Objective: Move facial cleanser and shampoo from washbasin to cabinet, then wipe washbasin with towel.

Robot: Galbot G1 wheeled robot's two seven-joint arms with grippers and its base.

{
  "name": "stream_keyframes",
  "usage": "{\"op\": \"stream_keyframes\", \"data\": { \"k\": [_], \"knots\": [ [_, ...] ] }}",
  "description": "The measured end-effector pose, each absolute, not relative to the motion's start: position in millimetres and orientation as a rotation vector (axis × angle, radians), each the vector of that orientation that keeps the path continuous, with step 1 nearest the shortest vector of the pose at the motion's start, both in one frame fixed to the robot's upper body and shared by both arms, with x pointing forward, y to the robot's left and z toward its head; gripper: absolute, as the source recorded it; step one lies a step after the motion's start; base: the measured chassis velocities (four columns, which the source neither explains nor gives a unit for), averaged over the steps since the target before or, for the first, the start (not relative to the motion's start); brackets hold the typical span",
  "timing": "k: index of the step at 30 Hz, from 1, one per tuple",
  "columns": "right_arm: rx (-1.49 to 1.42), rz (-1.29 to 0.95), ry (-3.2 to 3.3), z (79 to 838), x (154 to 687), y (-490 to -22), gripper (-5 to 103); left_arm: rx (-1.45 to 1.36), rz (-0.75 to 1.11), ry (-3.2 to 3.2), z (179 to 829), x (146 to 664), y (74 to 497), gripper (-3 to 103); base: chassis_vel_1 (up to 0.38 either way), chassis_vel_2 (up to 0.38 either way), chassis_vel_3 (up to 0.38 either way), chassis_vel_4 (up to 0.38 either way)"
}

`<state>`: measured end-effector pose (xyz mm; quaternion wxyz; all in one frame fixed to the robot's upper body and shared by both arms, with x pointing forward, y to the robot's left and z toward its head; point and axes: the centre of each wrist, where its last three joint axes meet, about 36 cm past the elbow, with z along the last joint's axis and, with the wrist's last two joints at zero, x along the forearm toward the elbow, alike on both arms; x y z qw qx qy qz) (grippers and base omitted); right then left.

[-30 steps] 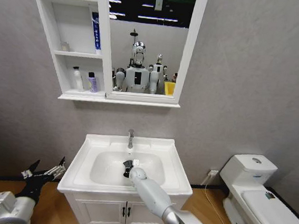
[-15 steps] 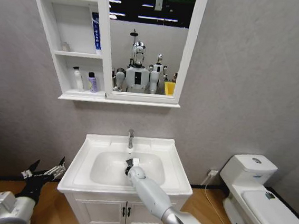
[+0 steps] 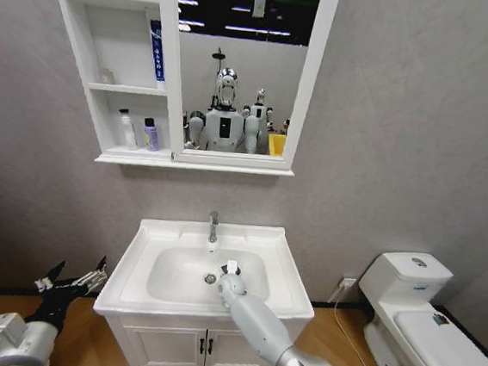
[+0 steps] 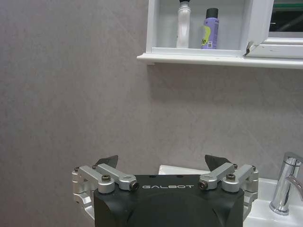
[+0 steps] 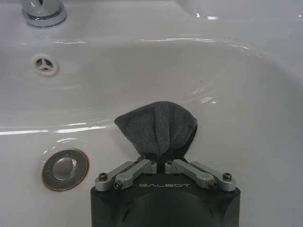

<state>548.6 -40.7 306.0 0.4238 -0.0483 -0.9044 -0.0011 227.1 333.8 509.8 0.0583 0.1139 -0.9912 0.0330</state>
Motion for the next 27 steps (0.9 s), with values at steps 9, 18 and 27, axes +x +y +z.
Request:
{"op": "stream_keyframes", "data": {
  "k": [9, 18, 27],
  "knots": [
    [-0.193, -0.005, -2.326, 315.6, 553.5, -77.3, 3, 0.345, 0.100, -3.003, 509.8, 227.1, 333.8, 100, 0.000, 0.000, 0.000, 0.000],
    [-0.146, 0.152, -2.594, 344.3, 560.3, -96.2, 3, 0.345, 0.100, -3.003, 509.8, 227.1, 333.8, 100, 0.000, 0.000, 0.000, 0.000],
    [-0.108, 0.226, -2.923, 405.6, 566.7, -107.1, 3, 0.345, 0.100, -3.003, 509.8, 227.1, 333.8, 100, 0.000, 0.000, 0.000, 0.000]
  ]
}}
